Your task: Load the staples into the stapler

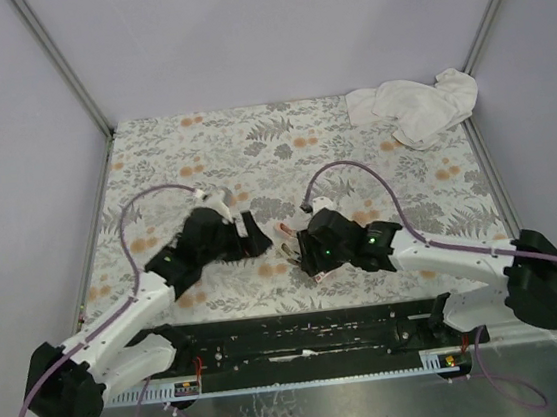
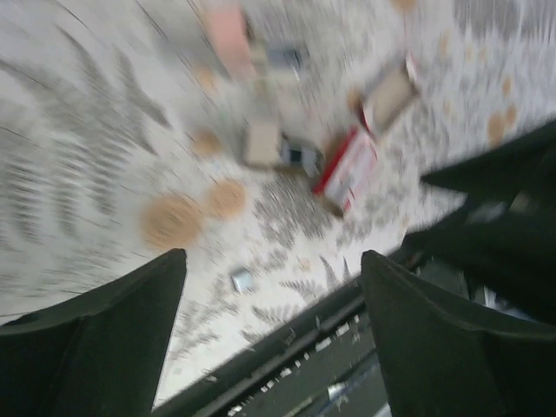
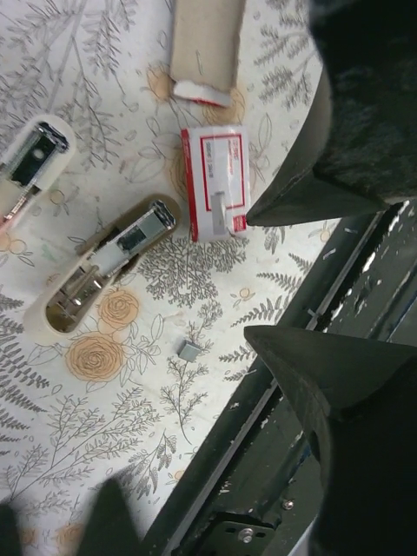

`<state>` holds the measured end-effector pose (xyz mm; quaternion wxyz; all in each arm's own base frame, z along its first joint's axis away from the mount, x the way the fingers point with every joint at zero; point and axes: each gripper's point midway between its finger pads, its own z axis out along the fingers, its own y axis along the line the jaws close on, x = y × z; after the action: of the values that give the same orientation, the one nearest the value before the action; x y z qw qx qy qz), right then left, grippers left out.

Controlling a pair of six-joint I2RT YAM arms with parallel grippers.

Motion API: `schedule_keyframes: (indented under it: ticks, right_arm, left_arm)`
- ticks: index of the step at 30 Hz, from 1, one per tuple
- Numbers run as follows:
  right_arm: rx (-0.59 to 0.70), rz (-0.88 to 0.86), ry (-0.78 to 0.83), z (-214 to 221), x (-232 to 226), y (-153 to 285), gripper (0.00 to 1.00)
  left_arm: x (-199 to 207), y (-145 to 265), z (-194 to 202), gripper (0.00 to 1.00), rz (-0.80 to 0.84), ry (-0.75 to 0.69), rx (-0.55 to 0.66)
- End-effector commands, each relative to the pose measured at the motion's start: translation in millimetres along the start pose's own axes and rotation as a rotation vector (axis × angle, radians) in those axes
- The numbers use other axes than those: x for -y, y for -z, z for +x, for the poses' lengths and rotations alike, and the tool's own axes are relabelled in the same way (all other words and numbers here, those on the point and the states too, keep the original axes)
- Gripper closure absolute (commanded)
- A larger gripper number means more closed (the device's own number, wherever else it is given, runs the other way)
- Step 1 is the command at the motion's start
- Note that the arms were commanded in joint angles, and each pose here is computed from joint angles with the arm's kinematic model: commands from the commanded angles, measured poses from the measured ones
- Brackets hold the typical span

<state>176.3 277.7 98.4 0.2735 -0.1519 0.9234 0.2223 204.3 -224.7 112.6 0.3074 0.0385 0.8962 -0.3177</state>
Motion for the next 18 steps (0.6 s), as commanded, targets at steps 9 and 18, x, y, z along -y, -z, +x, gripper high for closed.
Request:
schedule_keyframes:
  ticks: [9, 18]
  right_arm:
    - [-0.004, 0.199, -0.091, 17.1, -43.6, -40.3, 0.52]
    - [-0.086, 0.287, -0.104, 44.5, -53.6, -73.0, 0.52]
  left_arm:
    - [-71.9, 76.4, -163.6, 0.04, -0.211, -0.051, 0.365]
    - [-92.6, 116.1, -184.6, 0.00, -0.369, -0.072, 0.627]
